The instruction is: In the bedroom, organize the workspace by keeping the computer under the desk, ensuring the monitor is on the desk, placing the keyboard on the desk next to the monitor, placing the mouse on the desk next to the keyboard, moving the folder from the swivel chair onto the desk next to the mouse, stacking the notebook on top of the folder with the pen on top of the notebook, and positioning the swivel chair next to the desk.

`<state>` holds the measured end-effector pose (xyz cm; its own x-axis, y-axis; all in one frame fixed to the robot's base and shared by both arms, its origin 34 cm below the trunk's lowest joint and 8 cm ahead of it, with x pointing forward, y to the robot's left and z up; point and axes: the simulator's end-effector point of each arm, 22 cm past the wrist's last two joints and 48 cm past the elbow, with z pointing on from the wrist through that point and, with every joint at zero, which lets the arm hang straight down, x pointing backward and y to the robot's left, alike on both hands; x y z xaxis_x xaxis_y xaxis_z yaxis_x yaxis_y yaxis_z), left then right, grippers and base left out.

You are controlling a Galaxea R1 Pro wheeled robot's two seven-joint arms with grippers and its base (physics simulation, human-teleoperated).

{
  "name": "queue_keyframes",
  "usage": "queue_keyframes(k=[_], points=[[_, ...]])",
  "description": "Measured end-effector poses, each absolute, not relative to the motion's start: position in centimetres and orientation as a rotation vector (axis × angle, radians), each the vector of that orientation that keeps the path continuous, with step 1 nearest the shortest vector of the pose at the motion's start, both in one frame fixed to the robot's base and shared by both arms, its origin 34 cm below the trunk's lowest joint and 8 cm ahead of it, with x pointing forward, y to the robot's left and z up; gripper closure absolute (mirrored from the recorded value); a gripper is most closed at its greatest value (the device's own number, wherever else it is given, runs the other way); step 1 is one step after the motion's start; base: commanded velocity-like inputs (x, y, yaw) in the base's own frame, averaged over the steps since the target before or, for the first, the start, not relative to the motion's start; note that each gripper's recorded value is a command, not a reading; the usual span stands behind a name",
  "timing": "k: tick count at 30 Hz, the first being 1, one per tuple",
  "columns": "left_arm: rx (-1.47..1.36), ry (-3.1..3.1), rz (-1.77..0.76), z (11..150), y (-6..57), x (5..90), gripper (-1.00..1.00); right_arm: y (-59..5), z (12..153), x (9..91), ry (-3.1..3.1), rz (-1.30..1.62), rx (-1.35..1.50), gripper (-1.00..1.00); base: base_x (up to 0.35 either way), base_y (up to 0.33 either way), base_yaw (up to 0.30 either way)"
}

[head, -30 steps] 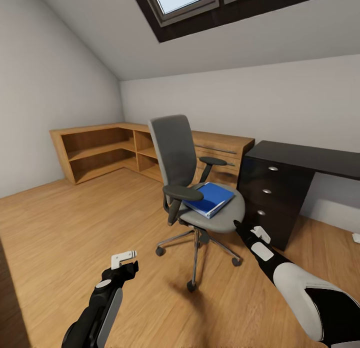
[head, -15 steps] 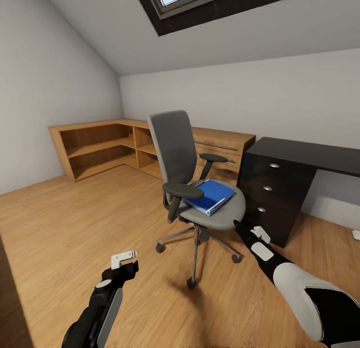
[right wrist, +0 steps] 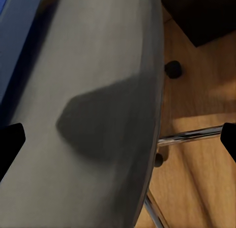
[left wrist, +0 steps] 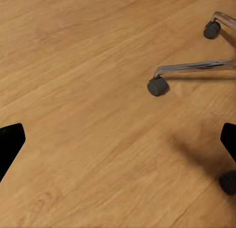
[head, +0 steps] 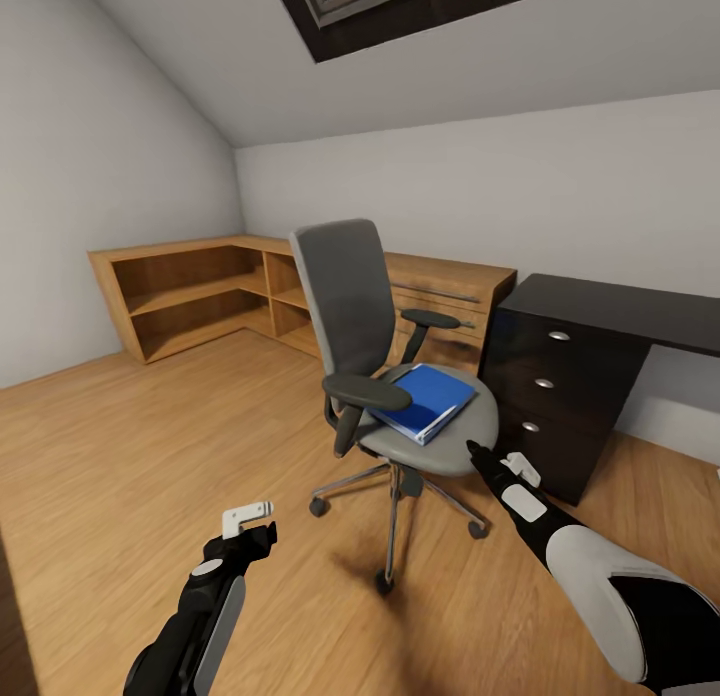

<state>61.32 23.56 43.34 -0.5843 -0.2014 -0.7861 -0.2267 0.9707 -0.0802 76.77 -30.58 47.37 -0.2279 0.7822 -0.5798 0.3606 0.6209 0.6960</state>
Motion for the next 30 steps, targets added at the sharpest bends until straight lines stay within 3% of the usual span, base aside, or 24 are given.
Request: queue_keyframes(k=[10,30], points=[[-0.299,2.21,0.035,43.36,23.52,61.32,-1.0,-30.44,47.45,76.82,1.831,0.518,0.911,-1.0,0.047,0.009,0.0],[-0.299,2.21,0.034,43.39,23.51,61.32,-1.0,-30.38,47.52,76.83,1.827,0.523,0.918,-1.0,0.252,0.055,0.0]])
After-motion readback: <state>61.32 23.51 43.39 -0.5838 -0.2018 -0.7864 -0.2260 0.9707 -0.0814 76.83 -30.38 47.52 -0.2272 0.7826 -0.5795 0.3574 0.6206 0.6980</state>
